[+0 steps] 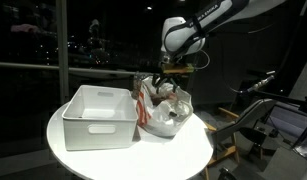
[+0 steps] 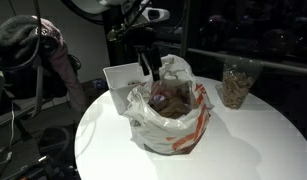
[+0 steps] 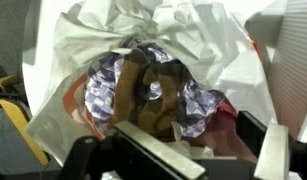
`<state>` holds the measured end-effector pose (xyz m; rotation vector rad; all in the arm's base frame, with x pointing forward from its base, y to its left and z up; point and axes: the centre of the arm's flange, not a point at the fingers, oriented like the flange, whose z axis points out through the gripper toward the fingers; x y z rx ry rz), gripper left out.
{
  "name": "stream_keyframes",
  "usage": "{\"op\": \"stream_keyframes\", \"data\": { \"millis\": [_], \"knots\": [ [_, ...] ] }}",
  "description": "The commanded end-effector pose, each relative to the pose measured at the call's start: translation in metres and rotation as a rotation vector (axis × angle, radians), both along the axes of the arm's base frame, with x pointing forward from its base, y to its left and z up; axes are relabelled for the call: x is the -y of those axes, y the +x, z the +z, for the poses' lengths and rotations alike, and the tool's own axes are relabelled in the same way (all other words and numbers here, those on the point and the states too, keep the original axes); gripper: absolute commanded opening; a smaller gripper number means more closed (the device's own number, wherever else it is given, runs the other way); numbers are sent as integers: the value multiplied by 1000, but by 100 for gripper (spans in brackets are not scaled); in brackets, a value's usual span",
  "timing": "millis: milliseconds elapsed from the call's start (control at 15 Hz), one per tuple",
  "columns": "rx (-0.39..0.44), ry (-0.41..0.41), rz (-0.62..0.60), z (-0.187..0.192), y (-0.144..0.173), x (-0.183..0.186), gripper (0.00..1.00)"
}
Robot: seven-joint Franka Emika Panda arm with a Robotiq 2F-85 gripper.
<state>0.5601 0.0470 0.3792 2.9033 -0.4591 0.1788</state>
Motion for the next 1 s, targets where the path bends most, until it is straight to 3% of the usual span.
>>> {"op": "stream_keyframes", "data": {
  "millis": [0, 333, 933],
  "knots": [
    [-39, -28, 132, -1, -14, -9, 100],
    [-101, -59, 271, -24, -13, -20, 100],
    [-109, -72, 271, -30, -17, -24, 100]
  ]
}}
